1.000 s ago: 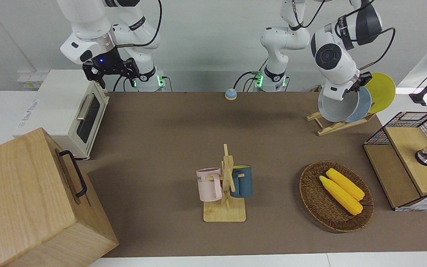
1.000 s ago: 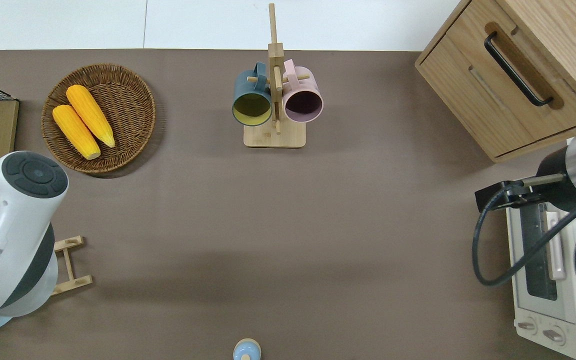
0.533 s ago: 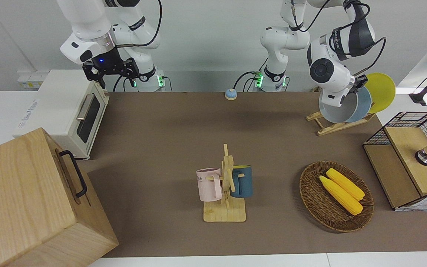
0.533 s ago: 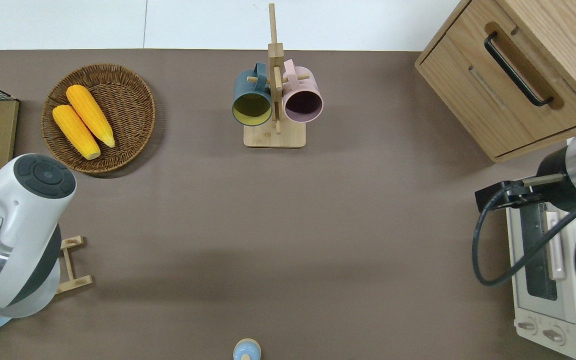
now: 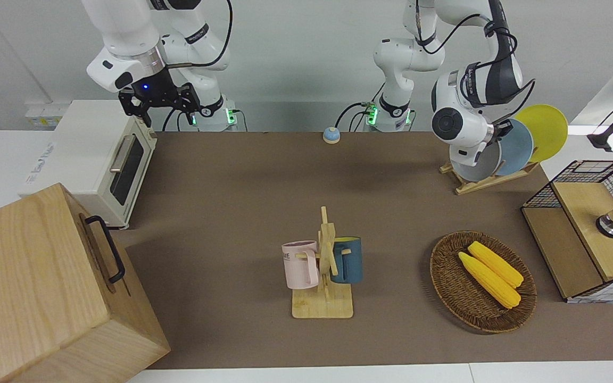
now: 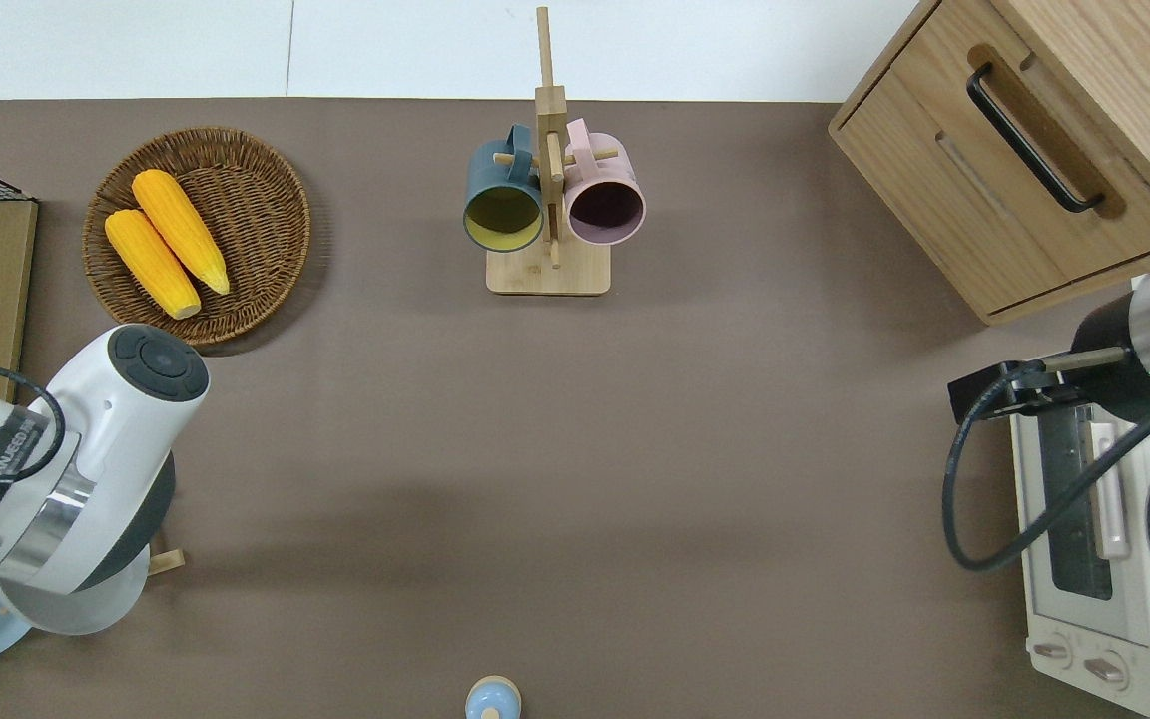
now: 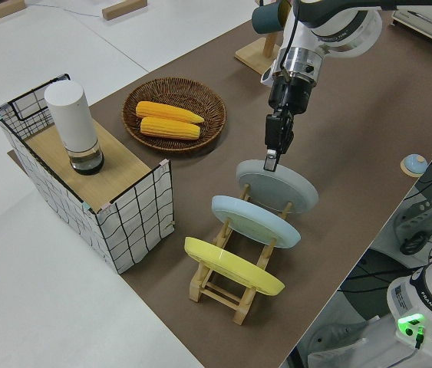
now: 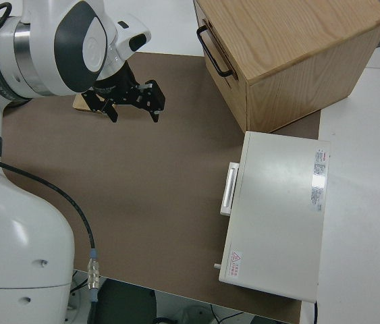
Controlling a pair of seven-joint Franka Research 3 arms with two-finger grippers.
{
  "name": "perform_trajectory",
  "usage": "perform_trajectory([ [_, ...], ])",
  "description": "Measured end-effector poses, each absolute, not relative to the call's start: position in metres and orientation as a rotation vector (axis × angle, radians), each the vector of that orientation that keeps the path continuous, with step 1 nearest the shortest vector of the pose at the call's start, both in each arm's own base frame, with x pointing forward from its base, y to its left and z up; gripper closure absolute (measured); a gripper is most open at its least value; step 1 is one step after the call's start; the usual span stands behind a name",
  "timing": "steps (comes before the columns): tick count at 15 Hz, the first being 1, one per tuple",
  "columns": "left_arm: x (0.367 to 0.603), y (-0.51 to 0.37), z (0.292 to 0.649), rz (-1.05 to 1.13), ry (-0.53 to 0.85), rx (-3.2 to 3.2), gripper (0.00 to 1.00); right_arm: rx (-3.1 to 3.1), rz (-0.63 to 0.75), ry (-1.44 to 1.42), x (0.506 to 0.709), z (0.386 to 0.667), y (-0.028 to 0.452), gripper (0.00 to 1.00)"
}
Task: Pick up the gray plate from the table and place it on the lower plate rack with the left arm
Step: 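Carry the gray plate over the wooden rack and tilt it upright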
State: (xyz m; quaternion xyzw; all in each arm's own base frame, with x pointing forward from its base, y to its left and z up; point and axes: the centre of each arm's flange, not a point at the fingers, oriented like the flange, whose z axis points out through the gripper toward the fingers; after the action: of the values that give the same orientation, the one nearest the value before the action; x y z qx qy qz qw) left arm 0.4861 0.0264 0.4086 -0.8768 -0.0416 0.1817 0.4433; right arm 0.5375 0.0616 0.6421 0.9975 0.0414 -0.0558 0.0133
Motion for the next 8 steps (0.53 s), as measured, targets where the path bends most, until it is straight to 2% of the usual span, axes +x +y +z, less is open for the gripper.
perform_trajectory([
  [2, 0.4865, 0.0261, 0.4060, 0.456, -0.101, -2.174, 0.79, 3.108, -0.174, 0.129, 0.5375, 0.6421, 0.0616, 0.01],
  [4, 0.4865, 0.0260, 0.4061, 0.456, -0.101, -2.175, 0.56, 3.108, -0.174, 0.129, 0.5375, 0.6421, 0.0616, 0.01],
  [7, 0.4868, 0.0259, 0.4066, 0.455, -0.101, -2.175, 0.28, 3.108, -0.174, 0.129, 0.5375, 0.6421, 0.0616, 0.01],
  [8, 0.4869, 0.0258, 0.4073, 0.456, -0.098, -2.178, 0.28, 3.108, -0.174, 0.129, 0.5375, 0.6421, 0.0617, 0.01],
])
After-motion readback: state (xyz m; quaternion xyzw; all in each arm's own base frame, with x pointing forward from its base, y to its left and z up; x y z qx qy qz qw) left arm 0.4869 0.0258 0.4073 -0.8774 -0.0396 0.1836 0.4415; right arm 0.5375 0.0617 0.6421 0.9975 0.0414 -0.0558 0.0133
